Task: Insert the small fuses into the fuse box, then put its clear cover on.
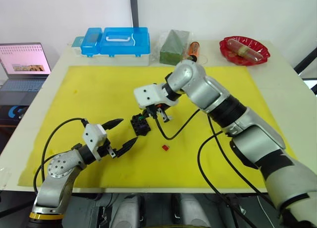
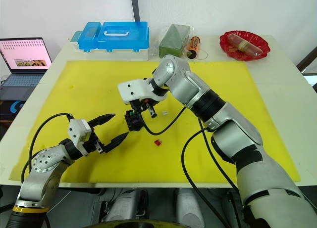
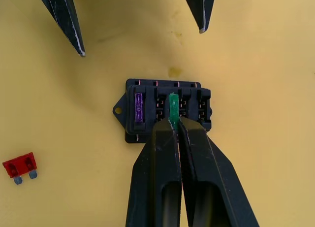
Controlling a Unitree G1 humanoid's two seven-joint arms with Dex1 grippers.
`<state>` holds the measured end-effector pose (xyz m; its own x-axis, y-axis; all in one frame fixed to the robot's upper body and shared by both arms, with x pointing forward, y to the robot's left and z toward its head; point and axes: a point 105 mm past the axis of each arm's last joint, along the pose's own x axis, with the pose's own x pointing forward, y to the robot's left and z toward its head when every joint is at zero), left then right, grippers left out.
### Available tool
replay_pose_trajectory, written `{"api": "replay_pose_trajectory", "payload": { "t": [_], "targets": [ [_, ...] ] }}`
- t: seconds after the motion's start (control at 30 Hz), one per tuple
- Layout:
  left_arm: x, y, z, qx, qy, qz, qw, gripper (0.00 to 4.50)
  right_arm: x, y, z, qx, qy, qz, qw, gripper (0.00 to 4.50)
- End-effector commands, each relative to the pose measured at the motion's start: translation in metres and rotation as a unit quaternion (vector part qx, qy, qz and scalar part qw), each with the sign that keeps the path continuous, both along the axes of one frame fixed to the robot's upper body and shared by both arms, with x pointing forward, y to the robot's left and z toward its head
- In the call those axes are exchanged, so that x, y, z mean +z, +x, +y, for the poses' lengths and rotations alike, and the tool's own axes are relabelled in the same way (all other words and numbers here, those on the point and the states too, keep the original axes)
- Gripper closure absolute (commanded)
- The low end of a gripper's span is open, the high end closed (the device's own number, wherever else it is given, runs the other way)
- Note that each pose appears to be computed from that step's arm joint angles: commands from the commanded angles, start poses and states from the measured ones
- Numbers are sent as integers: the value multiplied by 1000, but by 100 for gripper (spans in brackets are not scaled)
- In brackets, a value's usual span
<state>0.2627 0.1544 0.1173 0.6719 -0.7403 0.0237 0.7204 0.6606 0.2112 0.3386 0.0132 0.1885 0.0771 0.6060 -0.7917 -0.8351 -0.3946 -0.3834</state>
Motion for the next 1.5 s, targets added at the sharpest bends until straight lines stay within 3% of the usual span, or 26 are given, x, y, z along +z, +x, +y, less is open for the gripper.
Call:
{"api": "replay_pose_trajectory", "payload": {
  "t": [0.03,1.5],
  "targets": [
    [6,-1,-1,1,-1,-17,1000,0,5,-1,6,2,12,-1,1000,448],
    [6,4,1,8,8,-22,1000,0,-17,7,1,-16,-10,10,1000,448]
  ]
}}
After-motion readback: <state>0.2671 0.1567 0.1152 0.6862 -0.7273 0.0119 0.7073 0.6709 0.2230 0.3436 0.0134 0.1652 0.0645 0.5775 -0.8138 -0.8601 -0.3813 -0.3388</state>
